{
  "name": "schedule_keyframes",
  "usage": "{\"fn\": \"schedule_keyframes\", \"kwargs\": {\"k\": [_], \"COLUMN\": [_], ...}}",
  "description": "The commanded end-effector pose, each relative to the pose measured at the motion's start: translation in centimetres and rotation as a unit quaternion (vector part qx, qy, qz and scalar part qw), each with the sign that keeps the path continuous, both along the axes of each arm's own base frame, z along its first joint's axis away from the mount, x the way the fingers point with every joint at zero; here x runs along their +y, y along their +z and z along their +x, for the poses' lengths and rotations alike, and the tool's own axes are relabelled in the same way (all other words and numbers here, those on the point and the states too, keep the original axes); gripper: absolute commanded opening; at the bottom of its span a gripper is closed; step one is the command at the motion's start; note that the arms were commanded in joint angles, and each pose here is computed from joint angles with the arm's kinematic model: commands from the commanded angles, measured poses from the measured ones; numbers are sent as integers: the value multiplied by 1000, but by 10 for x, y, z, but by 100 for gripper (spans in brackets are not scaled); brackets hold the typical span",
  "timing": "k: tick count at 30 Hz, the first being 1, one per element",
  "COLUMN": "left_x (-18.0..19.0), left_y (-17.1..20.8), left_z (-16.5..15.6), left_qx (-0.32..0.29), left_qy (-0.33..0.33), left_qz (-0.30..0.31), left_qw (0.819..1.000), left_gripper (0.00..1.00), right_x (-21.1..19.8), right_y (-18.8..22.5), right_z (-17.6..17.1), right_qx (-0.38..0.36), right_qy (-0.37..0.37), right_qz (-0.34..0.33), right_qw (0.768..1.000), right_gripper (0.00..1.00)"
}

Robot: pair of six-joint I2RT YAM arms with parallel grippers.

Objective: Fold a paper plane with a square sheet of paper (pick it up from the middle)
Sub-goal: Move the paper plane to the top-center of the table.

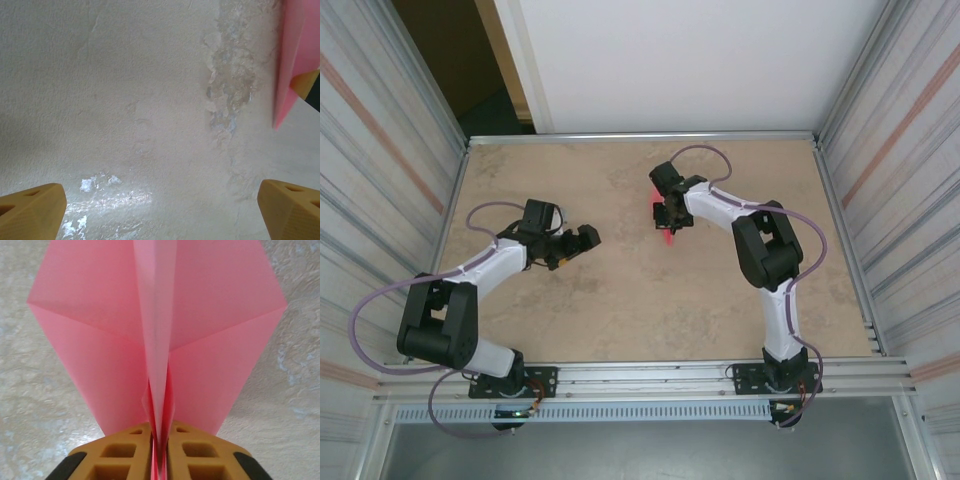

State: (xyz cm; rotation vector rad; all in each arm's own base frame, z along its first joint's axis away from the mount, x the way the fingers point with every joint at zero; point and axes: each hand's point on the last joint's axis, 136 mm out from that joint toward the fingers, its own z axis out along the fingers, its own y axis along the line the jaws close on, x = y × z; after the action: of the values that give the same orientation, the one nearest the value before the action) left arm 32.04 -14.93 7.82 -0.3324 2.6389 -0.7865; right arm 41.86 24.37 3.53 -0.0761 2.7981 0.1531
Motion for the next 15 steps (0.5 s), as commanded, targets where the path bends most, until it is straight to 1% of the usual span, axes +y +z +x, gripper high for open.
{"fn": "schedule_keyframes", "kwargs": {"k": [1,12,15], "left_x": [1,-1,-2], "left_y": [0,-2,-3], "left_z": [-1,-1,-1], "left_qx": [-3,3,5], "left_qy": [-3,-5,-6], "left_qz": [2,-3,-5], "left_qw": [1000,1000,1000], "left_gripper": [99,99,99], "right_x": [-4,-7,-10], "right_y": [-7,-23,-31], "right_z": [-3,-5,-6], "right_qx": [19,31,35], "right_qy": [5,8,7], "right_qz": [-12,-26,-33], "right_qw": [1000,999,999], "right_gripper": [18,25,26]}}
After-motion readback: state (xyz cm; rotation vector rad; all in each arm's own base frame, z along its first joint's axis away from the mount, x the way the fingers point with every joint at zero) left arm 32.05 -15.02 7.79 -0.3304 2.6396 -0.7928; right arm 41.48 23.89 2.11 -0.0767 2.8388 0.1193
